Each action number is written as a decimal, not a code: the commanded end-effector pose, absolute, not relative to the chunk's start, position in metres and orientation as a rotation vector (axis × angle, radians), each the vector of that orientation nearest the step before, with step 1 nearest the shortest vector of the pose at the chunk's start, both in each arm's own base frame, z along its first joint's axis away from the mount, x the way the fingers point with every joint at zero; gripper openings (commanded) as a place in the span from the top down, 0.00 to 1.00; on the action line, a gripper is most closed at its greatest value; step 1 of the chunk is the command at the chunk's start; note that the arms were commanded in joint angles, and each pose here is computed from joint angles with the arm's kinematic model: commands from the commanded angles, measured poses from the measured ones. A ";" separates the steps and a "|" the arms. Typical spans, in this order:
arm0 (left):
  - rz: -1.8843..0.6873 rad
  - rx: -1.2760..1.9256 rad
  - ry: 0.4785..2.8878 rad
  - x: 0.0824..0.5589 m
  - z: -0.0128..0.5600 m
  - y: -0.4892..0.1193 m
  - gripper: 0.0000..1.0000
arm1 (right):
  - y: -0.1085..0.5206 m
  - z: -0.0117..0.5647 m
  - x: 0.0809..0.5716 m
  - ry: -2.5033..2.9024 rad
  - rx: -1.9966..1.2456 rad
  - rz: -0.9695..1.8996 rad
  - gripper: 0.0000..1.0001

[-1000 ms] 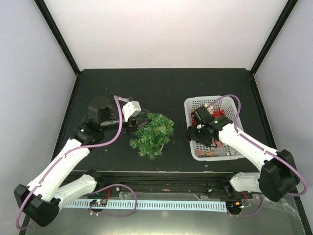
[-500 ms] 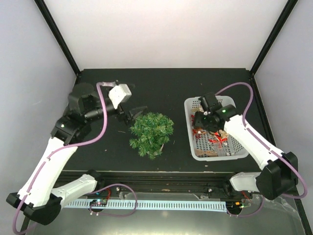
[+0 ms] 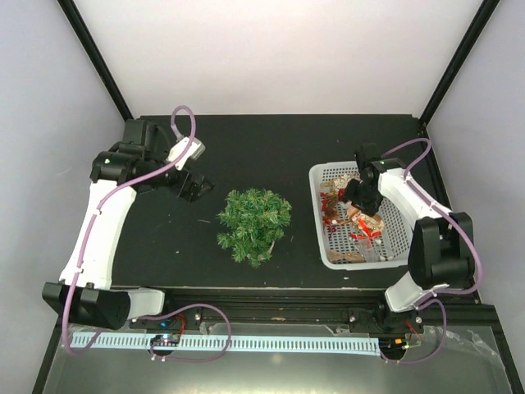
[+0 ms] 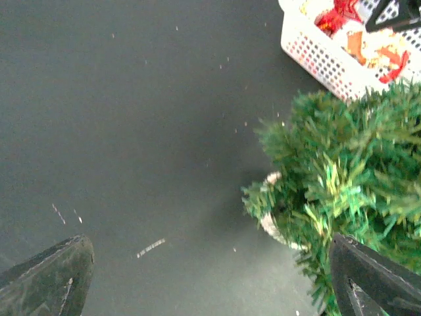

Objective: Decorate the small christmas tree

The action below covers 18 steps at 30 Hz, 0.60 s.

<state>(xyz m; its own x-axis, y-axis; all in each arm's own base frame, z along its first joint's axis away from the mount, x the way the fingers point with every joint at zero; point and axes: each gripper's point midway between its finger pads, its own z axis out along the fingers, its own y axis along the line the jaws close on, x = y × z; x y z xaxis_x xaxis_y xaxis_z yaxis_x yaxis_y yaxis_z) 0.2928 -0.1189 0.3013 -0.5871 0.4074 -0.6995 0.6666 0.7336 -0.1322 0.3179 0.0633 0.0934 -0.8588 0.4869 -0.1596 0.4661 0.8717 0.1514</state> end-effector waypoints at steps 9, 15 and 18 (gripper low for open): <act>-0.423 0.773 2.321 0.247 0.299 -0.100 0.02 | 0.083 0.059 0.327 2.897 0.796 0.324 0.49; -0.448 0.755 2.306 0.247 0.306 -0.103 0.02 | 0.080 0.063 0.328 2.882 0.785 0.298 0.65; -0.467 0.739 2.304 0.249 0.308 -0.104 0.02 | 0.072 0.071 0.328 2.867 0.764 0.243 0.76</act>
